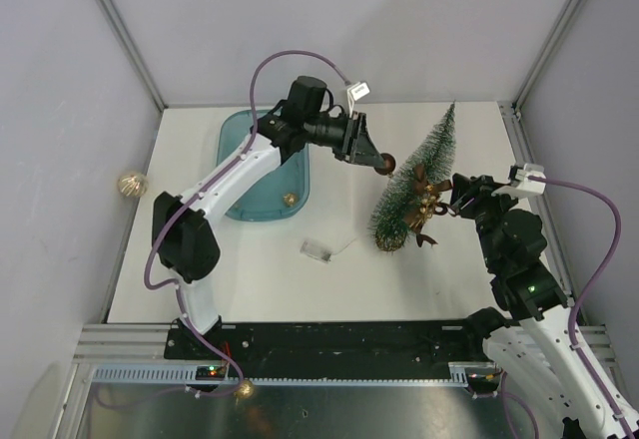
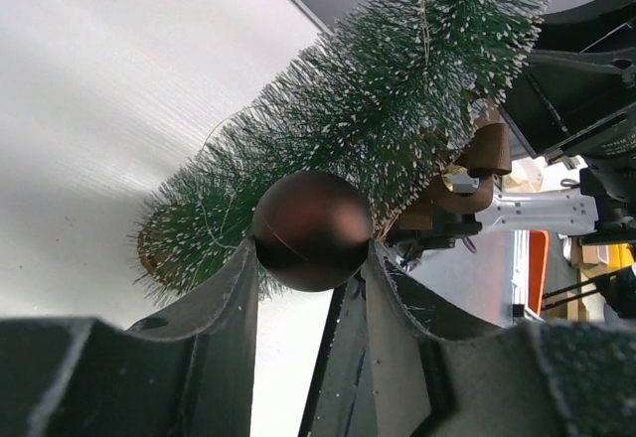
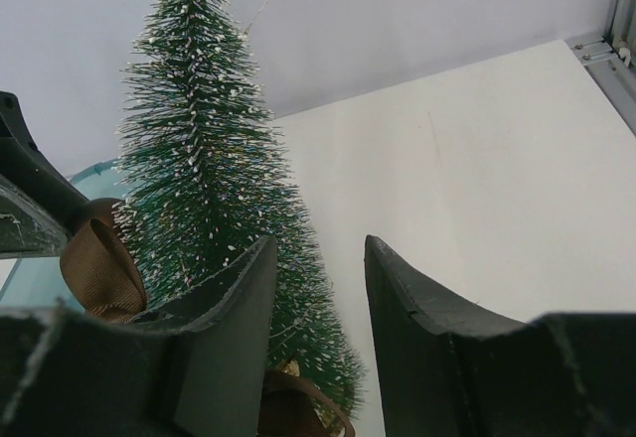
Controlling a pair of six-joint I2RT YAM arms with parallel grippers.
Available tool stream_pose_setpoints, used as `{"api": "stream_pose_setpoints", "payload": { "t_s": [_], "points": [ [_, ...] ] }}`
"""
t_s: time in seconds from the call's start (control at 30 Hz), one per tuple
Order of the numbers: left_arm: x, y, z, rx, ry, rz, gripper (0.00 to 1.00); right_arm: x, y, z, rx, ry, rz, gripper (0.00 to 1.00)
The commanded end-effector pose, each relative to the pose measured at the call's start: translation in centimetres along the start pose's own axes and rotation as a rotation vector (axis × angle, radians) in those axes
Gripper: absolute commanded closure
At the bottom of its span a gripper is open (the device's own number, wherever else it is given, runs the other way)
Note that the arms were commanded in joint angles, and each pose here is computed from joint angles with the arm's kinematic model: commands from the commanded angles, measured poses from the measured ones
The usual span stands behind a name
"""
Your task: Decorate the small christmas tree
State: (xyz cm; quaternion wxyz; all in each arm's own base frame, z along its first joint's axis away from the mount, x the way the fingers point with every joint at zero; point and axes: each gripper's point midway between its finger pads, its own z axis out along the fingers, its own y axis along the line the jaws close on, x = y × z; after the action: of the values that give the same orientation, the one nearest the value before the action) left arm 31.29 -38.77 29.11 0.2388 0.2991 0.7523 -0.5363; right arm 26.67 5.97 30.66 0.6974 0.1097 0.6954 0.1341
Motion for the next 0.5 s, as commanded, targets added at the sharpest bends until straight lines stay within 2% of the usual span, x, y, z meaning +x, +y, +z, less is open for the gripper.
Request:
{"api": "stream_pose_setpoints", "payload": {
  "t_s": [0.0, 0.47],
  "points": [
    [-1.94, -2.18, 0.15, 0.030, -0.036, 0.044, 0.71, -0.94, 0.39, 0.15, -0.015, -0.038, 0.019, 0.55],
    [-2.44, -2.60, 1.12, 0.036, -0.038, 0.050, 0.72, -1.05, 0.40, 0.14, -0.017, -0.042, 0.015, 0.57]
  ]
}}
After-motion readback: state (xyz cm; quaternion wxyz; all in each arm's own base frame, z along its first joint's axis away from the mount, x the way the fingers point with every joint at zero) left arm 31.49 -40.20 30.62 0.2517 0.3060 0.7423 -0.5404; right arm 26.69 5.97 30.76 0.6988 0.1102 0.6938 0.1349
